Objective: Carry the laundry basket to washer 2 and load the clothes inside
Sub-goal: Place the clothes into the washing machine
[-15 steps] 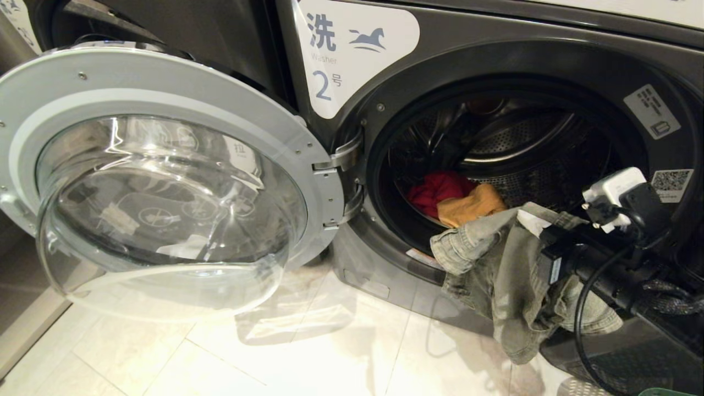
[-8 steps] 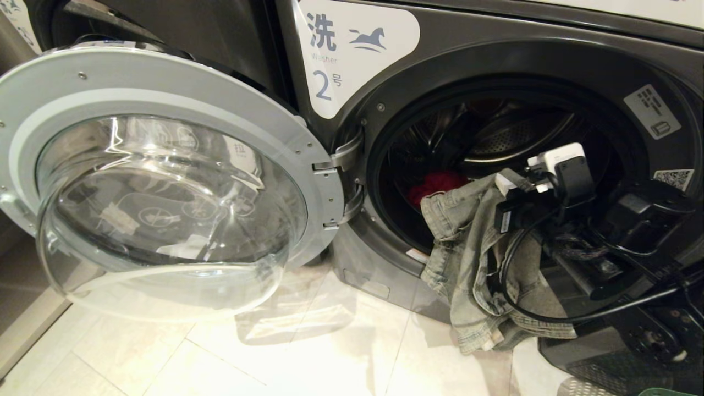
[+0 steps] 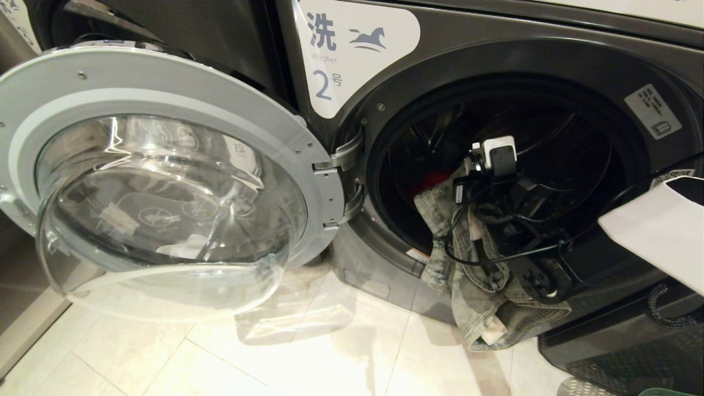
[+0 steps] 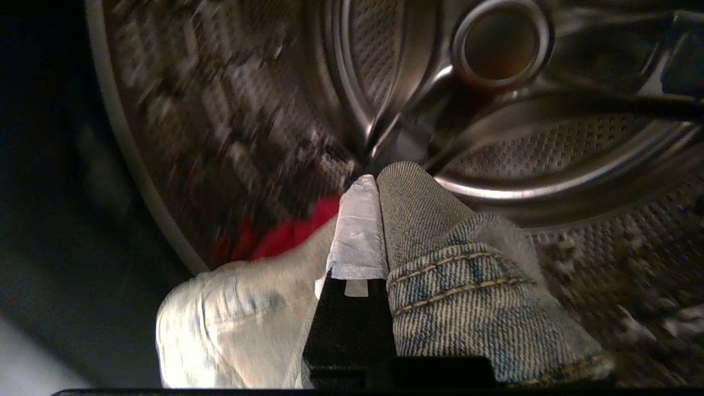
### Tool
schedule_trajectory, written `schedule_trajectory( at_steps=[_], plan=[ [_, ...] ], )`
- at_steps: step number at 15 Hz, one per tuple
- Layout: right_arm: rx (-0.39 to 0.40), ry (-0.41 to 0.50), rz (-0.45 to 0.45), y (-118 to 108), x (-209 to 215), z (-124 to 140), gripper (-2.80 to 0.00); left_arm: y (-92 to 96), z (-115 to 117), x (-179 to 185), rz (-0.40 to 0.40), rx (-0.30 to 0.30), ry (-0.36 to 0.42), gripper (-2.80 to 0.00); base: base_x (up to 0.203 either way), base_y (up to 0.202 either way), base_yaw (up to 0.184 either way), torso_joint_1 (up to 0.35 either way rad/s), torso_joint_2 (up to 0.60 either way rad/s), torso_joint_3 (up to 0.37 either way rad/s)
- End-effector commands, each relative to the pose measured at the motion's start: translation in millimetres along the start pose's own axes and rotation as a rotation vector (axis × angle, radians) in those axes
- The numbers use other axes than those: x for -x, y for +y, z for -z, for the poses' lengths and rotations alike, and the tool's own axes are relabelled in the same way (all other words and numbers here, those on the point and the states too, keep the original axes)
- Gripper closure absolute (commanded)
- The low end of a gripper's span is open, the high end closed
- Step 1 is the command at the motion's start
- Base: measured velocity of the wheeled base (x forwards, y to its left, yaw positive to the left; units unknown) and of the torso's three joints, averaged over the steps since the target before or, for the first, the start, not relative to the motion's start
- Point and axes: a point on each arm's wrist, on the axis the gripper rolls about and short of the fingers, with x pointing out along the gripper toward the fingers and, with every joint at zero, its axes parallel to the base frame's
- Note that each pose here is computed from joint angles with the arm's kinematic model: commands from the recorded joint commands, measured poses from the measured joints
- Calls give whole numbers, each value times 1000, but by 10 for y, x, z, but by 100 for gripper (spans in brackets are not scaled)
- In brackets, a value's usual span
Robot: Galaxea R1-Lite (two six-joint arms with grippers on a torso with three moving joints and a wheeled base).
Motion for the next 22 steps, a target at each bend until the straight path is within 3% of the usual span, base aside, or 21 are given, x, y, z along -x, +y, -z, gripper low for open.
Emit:
schedule_trajectory(
  at_steps=[1,4,7,10,13,17,19,22],
  plan=[
    [-9,-21,24,134,-206,182,0,0,0,0,-1,1,0,0,0,0,0,0,0,0],
    [-55,-121,99,209,-550,69,0,0,0,0,-1,1,0,0,0,0,0,0,0,0],
    [-51,-124,133,231,-809,176,0,0,0,0,0,1,0,0,0,0,0,0,0,0],
    [-52,-170,195,99,-1029,137,0,0,0,0,-2,1,0,0,0,0,0,0,0,0],
    [-19,-150,231,-50,-1127,265,0,0,0,0,-2,1,0,0,0,0,0,0,0,0],
    [-25,-126,222,-47,-1109,328,0,0,0,0,0,1,0,0,0,0,0,0,0,0],
    [-57,-75,202,-18,-1089,399,0,0,0,0,-2,1,0,0,0,0,0,0,0,0],
    [-23,31,170,49,-1040,579,0,0,0,0,-2,1,0,0,0,0,0,0,0,0]
  ],
)
